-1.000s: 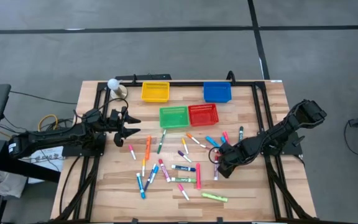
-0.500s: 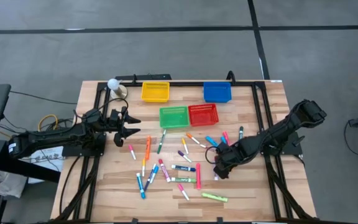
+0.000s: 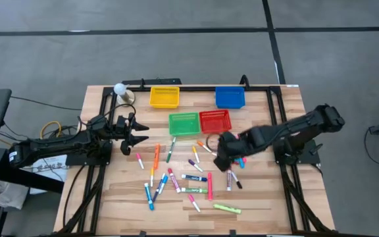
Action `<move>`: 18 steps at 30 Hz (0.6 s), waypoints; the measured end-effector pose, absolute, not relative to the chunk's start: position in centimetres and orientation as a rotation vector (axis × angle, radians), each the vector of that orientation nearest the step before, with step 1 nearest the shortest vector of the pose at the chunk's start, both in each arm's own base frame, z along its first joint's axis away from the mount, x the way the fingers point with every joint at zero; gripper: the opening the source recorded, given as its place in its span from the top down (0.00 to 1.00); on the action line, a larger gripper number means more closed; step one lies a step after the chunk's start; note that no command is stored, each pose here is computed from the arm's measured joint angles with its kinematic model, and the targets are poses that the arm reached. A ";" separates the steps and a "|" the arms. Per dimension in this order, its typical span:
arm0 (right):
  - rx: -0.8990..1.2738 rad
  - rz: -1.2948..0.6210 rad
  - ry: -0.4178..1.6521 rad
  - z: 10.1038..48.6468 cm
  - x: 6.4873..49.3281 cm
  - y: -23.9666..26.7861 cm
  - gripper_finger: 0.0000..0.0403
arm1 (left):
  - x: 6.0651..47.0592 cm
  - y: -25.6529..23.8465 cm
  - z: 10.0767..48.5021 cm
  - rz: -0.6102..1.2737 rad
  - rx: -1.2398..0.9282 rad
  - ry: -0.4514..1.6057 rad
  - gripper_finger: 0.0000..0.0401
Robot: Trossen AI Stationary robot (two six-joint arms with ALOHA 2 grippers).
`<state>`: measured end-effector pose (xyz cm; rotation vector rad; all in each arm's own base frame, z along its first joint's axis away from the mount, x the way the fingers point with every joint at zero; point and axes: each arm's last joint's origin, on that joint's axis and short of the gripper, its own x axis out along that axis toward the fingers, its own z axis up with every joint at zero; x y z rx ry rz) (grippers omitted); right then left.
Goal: Pick & Place Markers
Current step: Put the right small orange highlighter pen into the blue bin
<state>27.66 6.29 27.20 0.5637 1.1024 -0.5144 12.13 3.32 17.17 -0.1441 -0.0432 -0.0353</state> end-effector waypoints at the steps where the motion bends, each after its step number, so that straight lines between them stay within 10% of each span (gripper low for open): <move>1: 0.537 -0.524 1.068 27.9 28.0 5.6 0.92 | 12.1 3.3 17.2 -0.035 -0.144 -0.043 0.49; 18: 0.053 -0.698 1.016 33.4 27.4 -11.3 0.93 | 12.1 3.3 17.2 -0.035 -0.144 -0.044 0.49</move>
